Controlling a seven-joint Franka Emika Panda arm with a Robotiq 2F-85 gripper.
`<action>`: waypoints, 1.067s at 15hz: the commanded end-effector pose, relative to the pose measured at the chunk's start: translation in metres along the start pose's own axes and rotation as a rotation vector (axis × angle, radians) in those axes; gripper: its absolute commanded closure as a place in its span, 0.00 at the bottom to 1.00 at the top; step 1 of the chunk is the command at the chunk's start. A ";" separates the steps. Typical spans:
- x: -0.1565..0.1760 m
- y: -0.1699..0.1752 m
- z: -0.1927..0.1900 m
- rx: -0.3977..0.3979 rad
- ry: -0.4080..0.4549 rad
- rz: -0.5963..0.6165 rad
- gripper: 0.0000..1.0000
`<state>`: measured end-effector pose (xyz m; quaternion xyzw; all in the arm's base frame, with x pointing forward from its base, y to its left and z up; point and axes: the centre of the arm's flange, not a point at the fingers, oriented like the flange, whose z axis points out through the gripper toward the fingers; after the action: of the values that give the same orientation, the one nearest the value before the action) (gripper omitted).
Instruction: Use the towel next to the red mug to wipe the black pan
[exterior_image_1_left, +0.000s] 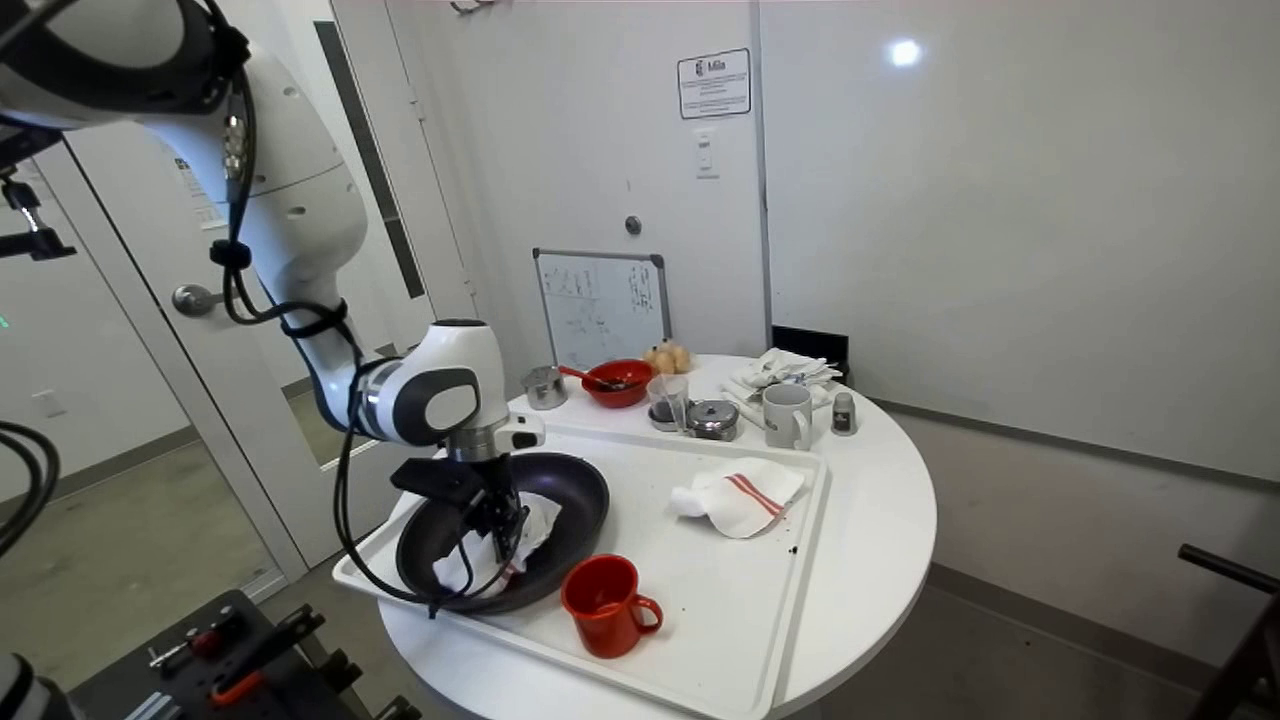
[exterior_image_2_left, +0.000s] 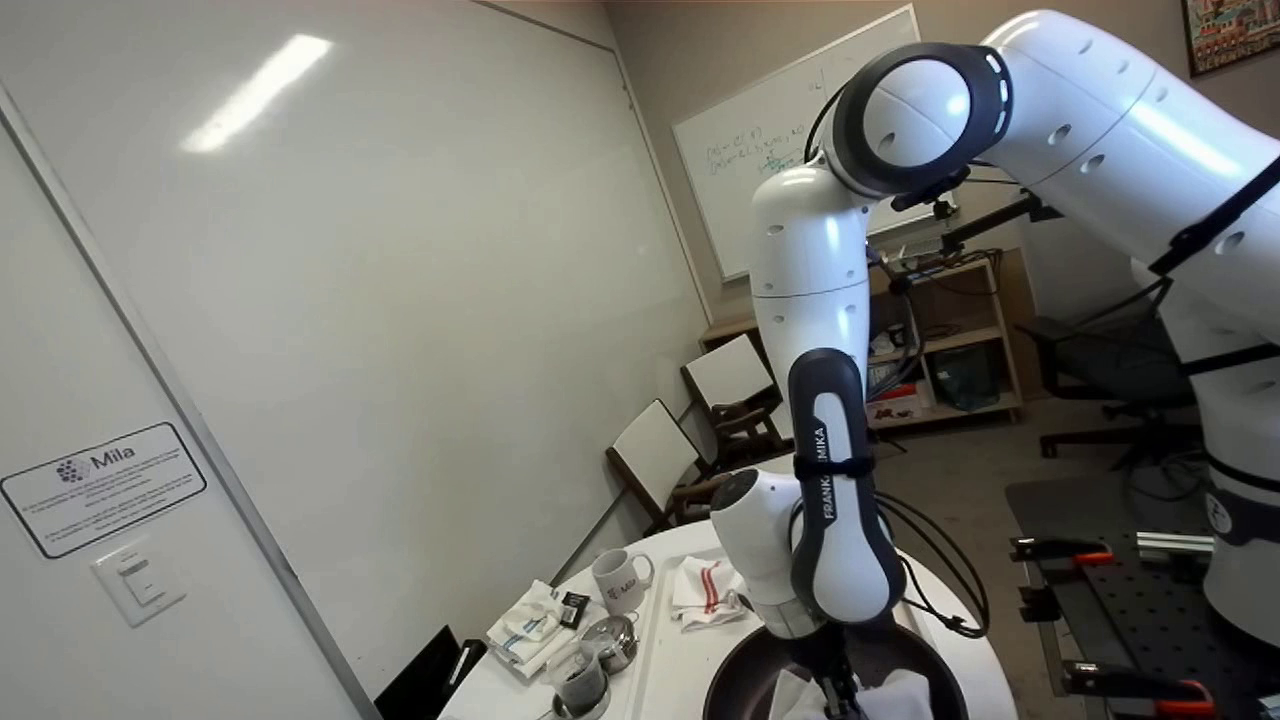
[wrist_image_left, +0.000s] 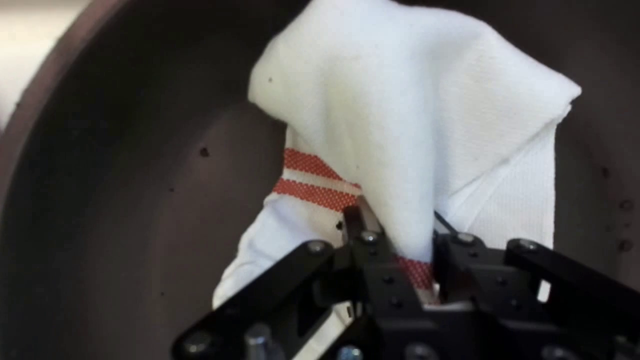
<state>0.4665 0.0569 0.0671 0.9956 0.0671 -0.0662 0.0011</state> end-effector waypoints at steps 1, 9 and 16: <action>-0.026 -0.017 0.013 0.006 -0.035 -0.069 0.96; -0.034 -0.061 0.012 -0.028 -0.011 -0.232 0.96; -0.013 -0.063 0.007 -0.037 0.027 -0.249 0.96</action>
<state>0.4337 0.1195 0.0672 0.9792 0.1925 -0.0642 0.0076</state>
